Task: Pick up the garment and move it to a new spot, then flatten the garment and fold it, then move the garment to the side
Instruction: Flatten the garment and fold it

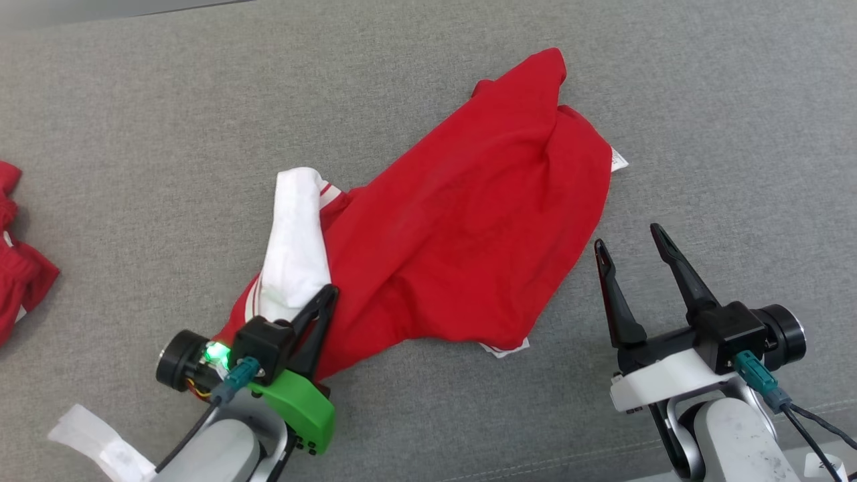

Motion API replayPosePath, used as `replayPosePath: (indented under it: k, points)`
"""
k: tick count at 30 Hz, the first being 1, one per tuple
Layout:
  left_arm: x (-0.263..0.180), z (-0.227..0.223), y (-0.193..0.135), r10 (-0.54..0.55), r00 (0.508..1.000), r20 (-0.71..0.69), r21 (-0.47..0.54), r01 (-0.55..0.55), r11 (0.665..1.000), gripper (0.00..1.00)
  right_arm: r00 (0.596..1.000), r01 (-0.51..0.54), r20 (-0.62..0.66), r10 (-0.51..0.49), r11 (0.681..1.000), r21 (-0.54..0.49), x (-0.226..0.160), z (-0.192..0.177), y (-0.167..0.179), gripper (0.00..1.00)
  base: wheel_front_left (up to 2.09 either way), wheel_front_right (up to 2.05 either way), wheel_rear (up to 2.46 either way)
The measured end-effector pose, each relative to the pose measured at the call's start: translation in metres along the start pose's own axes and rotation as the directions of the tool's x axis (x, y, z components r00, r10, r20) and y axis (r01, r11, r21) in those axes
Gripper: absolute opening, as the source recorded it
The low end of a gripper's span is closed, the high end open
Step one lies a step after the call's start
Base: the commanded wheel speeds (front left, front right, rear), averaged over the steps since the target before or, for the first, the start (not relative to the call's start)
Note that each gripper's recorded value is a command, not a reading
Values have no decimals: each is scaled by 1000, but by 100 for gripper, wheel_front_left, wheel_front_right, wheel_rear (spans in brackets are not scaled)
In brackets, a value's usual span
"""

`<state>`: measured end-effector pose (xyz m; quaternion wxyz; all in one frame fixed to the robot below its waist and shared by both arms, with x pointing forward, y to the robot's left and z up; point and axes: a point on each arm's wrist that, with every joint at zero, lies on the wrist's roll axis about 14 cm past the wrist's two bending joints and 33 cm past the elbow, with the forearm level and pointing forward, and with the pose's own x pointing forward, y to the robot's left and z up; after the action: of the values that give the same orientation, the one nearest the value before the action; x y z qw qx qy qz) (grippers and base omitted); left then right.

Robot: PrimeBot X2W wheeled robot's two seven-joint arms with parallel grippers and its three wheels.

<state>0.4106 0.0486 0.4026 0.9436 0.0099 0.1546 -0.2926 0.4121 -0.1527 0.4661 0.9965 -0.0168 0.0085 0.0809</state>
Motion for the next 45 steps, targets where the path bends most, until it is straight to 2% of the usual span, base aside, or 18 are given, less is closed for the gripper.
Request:
replayPosePath:
  k: [2,9,14,17,24,30,31,32,33,34,45]
  points:
    - [-1,-9,-8,-7,1000,-20,-32,6,999,100,1000,-4,-5,4,1000,5,1,-2,2,100,0,0,0]
    - [-4,5,-12,63,996,61,-139,-54,989,100,1000,-21,-6,22,1000,12,5,-4,7,100,0,0,0]
    - [-16,23,20,231,967,111,-198,-206,958,100,1000,-27,-3,27,1000,13,7,-4,9,100,0,0,0]
    - [-23,21,38,304,949,84,-215,-281,935,100,999,-31,-4,31,999,15,8,-4,10,100,0,0,0]
    - [-28,11,44,347,938,2,-312,-329,891,100,1000,-27,-7,27,1000,13,9,-5,9,100,0,0,0]
    - [-24,2,37,317,948,-42,-331,-312,890,99,1000,-18,-13,19,1000,15,9,-7,6,100,0,0,0]
    - [-23,0,36,312,949,-50,-331,-310,891,87,1000,-17,-13,17,1000,16,9,-8,5,100,0,0,0]
    - [-22,-2,36,309,949,-54,-330,-310,892,47,1000,-16,-13,16,1000,15,10,-8,5,100,0,0,0]
    - [-22,-2,35,307,950,-54,-329,-307,893,35,1000,-15,-14,16,1000,15,10,-8,4,100,0,0,0]
    - [-20,0,36,307,951,-45,-320,-305,897,0,1000,-14,-15,14,1000,15,10,-9,4,100,0,0,0]
    - [-23,14,53,320,947,17,-180,-312,933,0,1000,-29,2,29,1000,9,17,-5,8,100,0,0,0]
